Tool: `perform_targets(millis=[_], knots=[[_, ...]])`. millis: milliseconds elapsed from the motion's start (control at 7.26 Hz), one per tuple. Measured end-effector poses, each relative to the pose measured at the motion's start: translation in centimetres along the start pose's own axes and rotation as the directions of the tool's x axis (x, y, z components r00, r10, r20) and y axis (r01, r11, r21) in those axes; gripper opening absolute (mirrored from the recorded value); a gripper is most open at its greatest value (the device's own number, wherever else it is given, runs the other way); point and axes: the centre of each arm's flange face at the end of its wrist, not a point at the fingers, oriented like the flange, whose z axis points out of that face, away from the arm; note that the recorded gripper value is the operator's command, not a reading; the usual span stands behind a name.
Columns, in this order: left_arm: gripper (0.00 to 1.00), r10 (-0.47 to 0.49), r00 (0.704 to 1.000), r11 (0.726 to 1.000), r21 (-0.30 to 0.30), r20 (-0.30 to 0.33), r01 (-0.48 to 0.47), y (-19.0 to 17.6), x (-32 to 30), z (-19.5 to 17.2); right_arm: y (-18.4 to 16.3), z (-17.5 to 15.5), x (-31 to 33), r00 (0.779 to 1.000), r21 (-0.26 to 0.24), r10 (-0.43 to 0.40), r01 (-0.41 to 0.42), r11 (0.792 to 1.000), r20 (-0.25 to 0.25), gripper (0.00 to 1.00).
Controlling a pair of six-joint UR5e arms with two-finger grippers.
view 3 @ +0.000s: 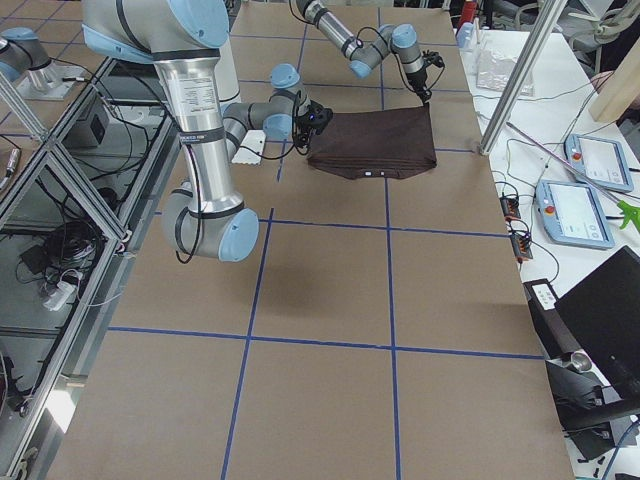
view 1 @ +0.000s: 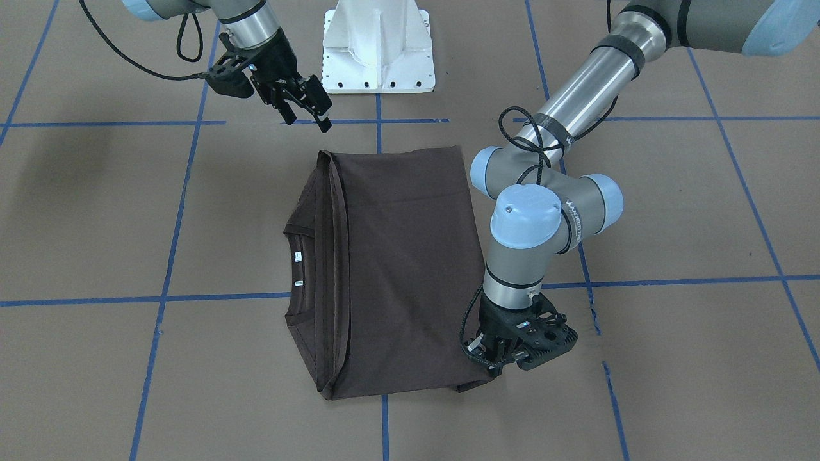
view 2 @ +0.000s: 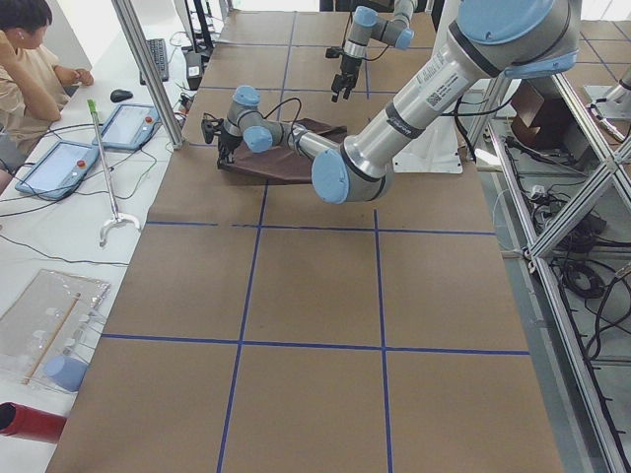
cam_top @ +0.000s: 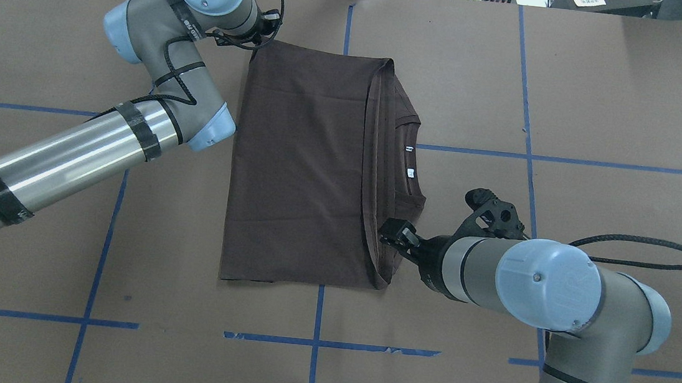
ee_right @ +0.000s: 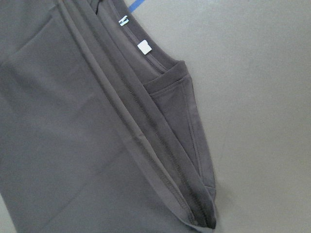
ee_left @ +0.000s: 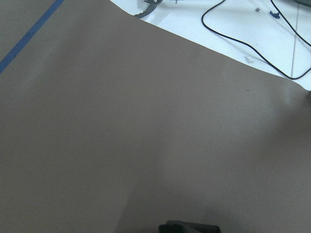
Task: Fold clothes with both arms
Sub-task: 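Fold the shirt side with the right gripper toward the left gripper, then release the fold and lift the right gripper away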
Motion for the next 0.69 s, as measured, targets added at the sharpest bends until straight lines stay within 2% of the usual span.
perform_targets(millis=[138,275,413,551,689], knots=[[0.5,0.002,0.999,1.0,-0.006,-0.032,-0.002,-0.2,-1.3,-1.5,0.2,2.7,0.1,0.998,0.012,-0.045,0.045,0.999,-0.04,1.0],[0.5,0.007,0.998,0.999,-0.04,-0.067,-0.01,0.5,-3.5,-3.3,0.5,5.1,-0.1,0.99,0.013,-0.122,0.123,0.992,-0.072,1.0],[0.5,0.012,0.995,0.997,-0.079,-0.1,-0.02,1.3,-5.2,-5.0,0.8,7.0,-0.5,0.972,0.008,-0.212,0.214,0.977,-0.098,1.0],[0.5,0.015,0.992,0.995,-0.099,-0.125,-0.028,1.8,-5.9,-6.4,1.0,8.5,-0.9,0.945,0.0,-0.3,0.303,0.953,-0.128,1.0],[0.5,0.016,0.991,0.994,-0.107,-0.133,-0.03,2.1,-6.4,-7.0,1.2,9.3,-1.3,0.909,-0.012,-0.384,0.387,0.922,-0.164,1.0]])
